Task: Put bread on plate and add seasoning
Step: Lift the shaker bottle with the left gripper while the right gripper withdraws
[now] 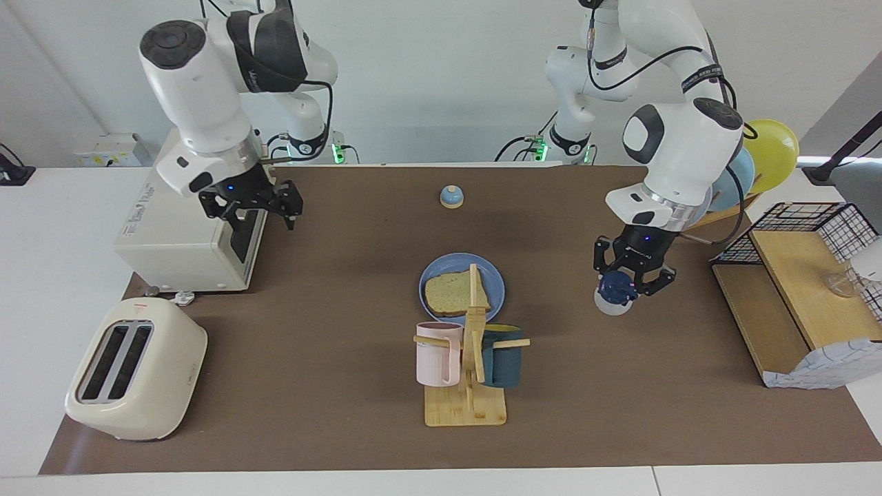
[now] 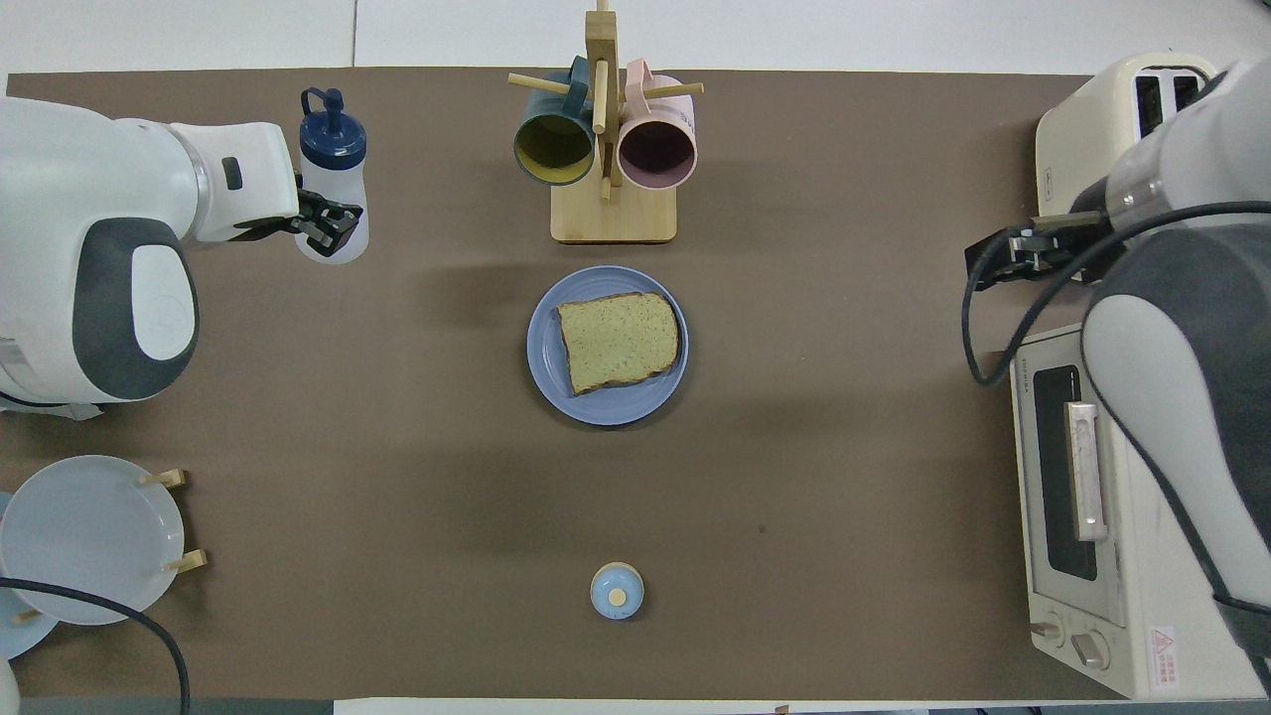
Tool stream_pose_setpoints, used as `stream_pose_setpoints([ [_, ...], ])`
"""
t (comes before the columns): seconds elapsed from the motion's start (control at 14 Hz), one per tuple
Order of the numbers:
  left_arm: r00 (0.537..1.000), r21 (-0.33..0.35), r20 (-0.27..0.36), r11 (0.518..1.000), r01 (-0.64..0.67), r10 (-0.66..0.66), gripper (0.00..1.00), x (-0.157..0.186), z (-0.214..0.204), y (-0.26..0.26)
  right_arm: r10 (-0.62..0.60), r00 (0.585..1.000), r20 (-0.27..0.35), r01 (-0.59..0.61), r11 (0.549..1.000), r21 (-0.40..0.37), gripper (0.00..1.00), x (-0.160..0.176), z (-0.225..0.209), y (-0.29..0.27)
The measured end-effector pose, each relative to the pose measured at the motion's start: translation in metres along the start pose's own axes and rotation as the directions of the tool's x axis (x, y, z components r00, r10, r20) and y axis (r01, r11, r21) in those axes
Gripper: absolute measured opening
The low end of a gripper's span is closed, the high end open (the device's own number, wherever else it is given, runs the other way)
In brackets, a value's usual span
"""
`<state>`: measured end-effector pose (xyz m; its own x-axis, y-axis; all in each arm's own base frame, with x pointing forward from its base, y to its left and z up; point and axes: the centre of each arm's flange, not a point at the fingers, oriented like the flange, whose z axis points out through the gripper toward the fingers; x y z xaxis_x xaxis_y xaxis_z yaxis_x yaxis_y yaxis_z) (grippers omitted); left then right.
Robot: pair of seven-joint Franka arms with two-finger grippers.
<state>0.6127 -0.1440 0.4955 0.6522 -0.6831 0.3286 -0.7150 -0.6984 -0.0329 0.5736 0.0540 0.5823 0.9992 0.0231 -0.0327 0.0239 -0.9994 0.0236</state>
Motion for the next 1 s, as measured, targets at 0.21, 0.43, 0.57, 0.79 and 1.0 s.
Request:
stream_pose_setpoints([
  [0.21, 0.985, -0.094, 0.040, 0.982, -0.164, 0.168, 0.44, -0.011, -0.020, 0.013, -0.002, 1.000, 0.028, 0.002, 1.000, -0.001, 1.00, -0.026, -0.016, 0.009],
  [0.43, 0.942, -0.177, 0.043, 0.930, -0.321, 0.333, 0.44, -0.019, -0.030, 0.032, 0.003, 0.999, 0.039, -0.003, 1.000, -0.002, 1.00, -0.039, -0.013, 0.012],
  [0.57, 0.907, -0.238, 0.041, 0.886, -0.399, 0.419, 0.44, -0.018, -0.031, 0.056, 0.037, 0.999, 0.038, -0.037, 0.999, 0.000, 1.00, -0.038, -0.013, 0.031],
  [0.79, 0.875, -0.299, 0.036, 0.840, -0.452, 0.483, 0.44, -0.016, -0.027, 0.096, 0.065, 0.997, 0.045, -0.065, 0.998, 0.006, 1.00, -0.037, -0.010, 0.067],
  [1.0, 0.852, -0.337, 0.038, 0.810, -0.481, 0.522, 0.44, -0.023, -0.020, 0.120, 0.083, 0.996, 0.044, -0.083, 0.996, 0.009, 1.00, -0.039, -0.011, 0.091],
])
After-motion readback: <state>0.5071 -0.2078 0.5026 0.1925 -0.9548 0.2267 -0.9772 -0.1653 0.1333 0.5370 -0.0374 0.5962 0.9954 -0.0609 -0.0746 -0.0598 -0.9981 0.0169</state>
